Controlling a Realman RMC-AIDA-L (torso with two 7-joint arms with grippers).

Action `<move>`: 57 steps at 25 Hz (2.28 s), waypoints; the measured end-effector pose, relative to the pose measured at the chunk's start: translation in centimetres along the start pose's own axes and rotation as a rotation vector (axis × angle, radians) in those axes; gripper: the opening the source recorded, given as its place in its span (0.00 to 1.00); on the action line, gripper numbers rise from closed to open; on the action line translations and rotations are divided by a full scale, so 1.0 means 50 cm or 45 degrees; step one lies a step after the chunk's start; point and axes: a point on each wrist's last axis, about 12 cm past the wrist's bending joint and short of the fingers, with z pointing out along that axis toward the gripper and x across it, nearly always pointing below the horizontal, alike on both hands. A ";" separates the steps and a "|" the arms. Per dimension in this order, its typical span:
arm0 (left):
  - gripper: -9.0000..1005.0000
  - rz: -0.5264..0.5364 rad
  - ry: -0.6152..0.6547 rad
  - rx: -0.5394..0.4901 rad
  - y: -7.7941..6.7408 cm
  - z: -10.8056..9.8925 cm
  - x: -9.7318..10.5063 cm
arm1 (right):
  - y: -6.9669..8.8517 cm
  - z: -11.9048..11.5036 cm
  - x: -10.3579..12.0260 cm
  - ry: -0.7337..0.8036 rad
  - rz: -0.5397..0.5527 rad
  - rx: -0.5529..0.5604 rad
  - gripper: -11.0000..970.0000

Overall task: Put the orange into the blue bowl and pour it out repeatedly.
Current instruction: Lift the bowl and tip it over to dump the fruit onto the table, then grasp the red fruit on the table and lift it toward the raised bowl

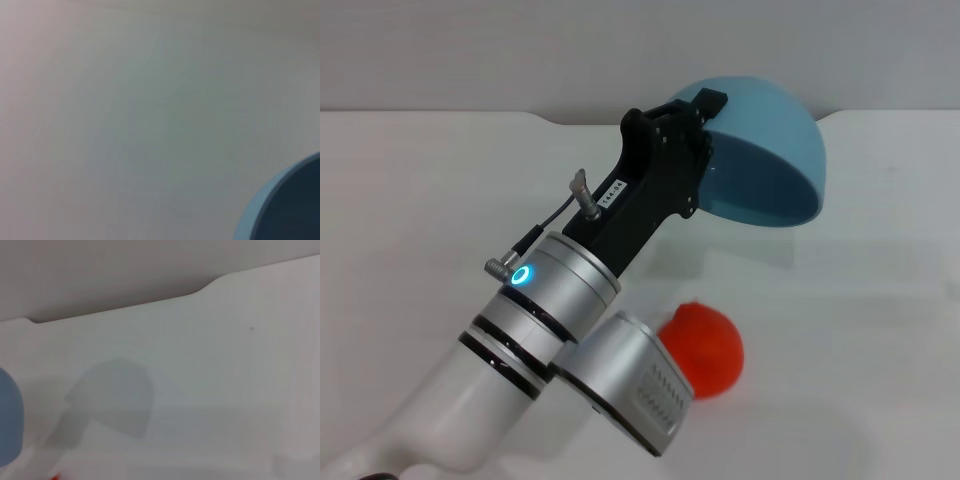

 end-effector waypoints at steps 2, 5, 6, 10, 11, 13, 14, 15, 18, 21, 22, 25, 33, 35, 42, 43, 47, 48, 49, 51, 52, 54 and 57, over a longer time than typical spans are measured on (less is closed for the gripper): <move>0.01 -0.003 0.001 0.002 0.000 0.001 0.001 | 0.000 0.001 -0.001 0.001 -0.001 -0.002 0.51; 0.01 -0.220 0.096 -0.053 0.020 0.012 0.009 | 0.005 0.005 -0.003 0.001 -0.019 -0.016 0.51; 0.01 -0.311 0.142 -0.072 0.030 0.017 0.013 | 0.007 0.007 -0.005 0.004 -0.036 -0.022 0.51; 0.01 -0.678 0.350 -0.073 0.083 0.042 0.045 | 0.036 0.029 -0.017 0.037 -0.171 -0.051 0.51; 0.01 -0.754 0.390 -0.033 0.092 0.046 0.057 | 0.047 0.038 -0.021 0.042 -0.217 -0.067 0.51; 0.01 -0.937 0.448 0.065 0.119 0.053 0.088 | 0.069 0.057 -0.028 0.050 -0.299 -0.111 0.51; 0.01 -1.067 0.465 0.154 0.128 0.055 0.105 | 0.079 0.066 -0.032 0.043 -0.334 -0.138 0.51; 0.01 -1.222 0.478 0.239 0.144 0.054 0.127 | 0.087 0.075 -0.034 0.041 -0.364 -0.163 0.51; 0.01 -1.545 0.516 0.393 0.182 0.045 0.182 | 0.115 0.100 -0.045 0.009 -0.487 -0.261 0.51; 0.01 -1.826 0.618 0.528 0.213 0.026 0.244 | 0.139 0.123 -0.048 -0.007 -0.650 -0.336 0.51; 0.01 -1.997 0.698 0.595 0.229 0.003 0.279 | 0.147 0.132 -0.047 -0.010 -0.703 -0.354 0.51; 0.01 -2.100 0.766 0.622 0.241 -0.022 0.305 | 0.178 0.165 -0.040 -0.004 -0.877 -0.399 0.52; 0.01 -2.054 1.168 0.902 0.251 -0.084 0.324 | 0.265 0.283 -0.016 0.181 -1.122 -0.436 0.54; 0.01 -2.040 1.214 0.967 0.248 -0.084 0.320 | 0.286 0.303 -0.013 0.193 -1.178 -0.431 0.54; 0.01 -1.968 1.400 1.071 0.244 -0.086 0.315 | 0.317 0.338 0.008 0.237 -1.309 -0.433 0.56; 0.01 -1.960 1.410 1.079 0.243 -0.086 0.313 | 0.319 0.342 0.012 0.245 -1.321 -0.437 0.57; 0.01 -1.942 1.409 1.099 0.242 -0.081 0.306 | 0.324 0.356 0.022 0.264 -1.349 -0.436 0.58; 0.01 -1.938 1.405 1.101 0.243 -0.079 0.305 | 0.325 0.360 0.024 0.268 -1.350 -0.441 0.58; 0.01 -1.935 1.402 1.102 0.244 -0.078 0.304 | 0.326 0.365 0.027 0.275 -1.345 -0.449 0.58; 0.01 -1.933 1.399 1.100 0.247 -0.075 0.302 | 0.329 0.373 0.029 0.281 -1.334 -0.462 0.59; 0.01 -1.932 1.398 1.098 0.248 -0.074 0.301 | 0.330 0.376 0.030 0.280 -1.325 -0.466 0.59; 0.01 -1.928 1.394 1.097 0.250 -0.073 0.299 | 0.330 0.381 0.031 0.273 -1.303 -0.468 0.59; 0.01 -1.923 1.387 1.098 0.251 -0.070 0.297 | 0.327 0.385 0.035 0.265 -1.274 -0.469 0.59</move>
